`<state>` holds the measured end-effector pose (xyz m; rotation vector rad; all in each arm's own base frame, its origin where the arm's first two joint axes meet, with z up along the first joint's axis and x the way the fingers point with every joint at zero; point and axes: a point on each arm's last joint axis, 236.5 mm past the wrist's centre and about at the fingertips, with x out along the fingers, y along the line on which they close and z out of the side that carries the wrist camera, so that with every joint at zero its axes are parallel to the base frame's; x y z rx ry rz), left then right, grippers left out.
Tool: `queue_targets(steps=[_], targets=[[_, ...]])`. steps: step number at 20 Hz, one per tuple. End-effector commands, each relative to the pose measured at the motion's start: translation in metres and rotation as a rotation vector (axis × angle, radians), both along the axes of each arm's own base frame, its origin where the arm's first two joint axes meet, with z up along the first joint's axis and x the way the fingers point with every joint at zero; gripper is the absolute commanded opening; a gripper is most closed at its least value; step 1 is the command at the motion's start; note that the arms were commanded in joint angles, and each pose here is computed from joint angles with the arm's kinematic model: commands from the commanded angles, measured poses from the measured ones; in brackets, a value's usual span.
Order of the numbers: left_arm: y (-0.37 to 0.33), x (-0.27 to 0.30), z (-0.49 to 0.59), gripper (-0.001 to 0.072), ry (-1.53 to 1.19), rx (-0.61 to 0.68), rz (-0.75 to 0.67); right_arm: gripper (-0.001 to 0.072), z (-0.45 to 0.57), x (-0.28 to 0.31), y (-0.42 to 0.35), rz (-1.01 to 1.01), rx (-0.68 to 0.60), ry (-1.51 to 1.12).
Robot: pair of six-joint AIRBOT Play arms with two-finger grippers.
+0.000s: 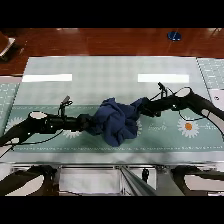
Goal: Fold the shirts.
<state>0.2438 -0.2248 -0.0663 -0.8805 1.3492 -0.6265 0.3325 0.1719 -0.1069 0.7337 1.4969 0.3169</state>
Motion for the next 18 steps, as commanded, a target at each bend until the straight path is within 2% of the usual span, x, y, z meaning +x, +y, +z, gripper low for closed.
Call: queue_targets(steps=[1, 2, 3, 4, 5, 8, 10, 14, 18], targets=[[0.000, 0.000, 0.000, 0.0022, 0.000, 0.000, -0.001, 0.0403, -0.009, 0.013, 0.021, 0.061, -0.002, 0.013], [0.000, 0.000, 0.000, 0.0022, 0.000, 0.000, -0.001, 0.0365, -0.010, 0.015, 0.026, 0.077, 0.001, 0.012], [0.000, 0.000, 0.000, 0.0021, 0.000, 0.000, -0.001, 0.0265, -0.009, 0.018, 0.031, 0.092, 0.003, 0.006], [0.000, 0.000, 0.000, 0.0022, 0.000, 0.000, -0.001, 0.0095, -0.007, 0.021, 0.036, 0.118, 0.003, -0.019], [0.000, 0.000, 0.000, 0.0022, 0.000, 0.000, -0.001, 0.0027, -0.003, 0.024, 0.039, 0.147, 0.003, -0.050], [0.002, 0.008, 0.011, 0.0021, -0.013, -0.028, 0.002, 0.0026, 0.025, 0.034, 0.038, 0.225, 0.004, -0.102], [0.009, 0.036, 0.057, 0.0021, -0.107, -0.106, 0.016, 0.0026, 0.069, 0.057, 0.020, 0.259, -0.061, -0.210], [0.060, 0.119, 0.229, 0.0021, -0.538, -0.236, 0.206, 0.0026, 0.236, 0.111, -0.031, 0.188, -0.227, -0.618], [0.107, 0.125, 0.379, 0.0021, -0.910, -0.198, 0.312, 0.0026, 0.414, 0.083, -0.073, 0.076, -0.362, -1.031]])
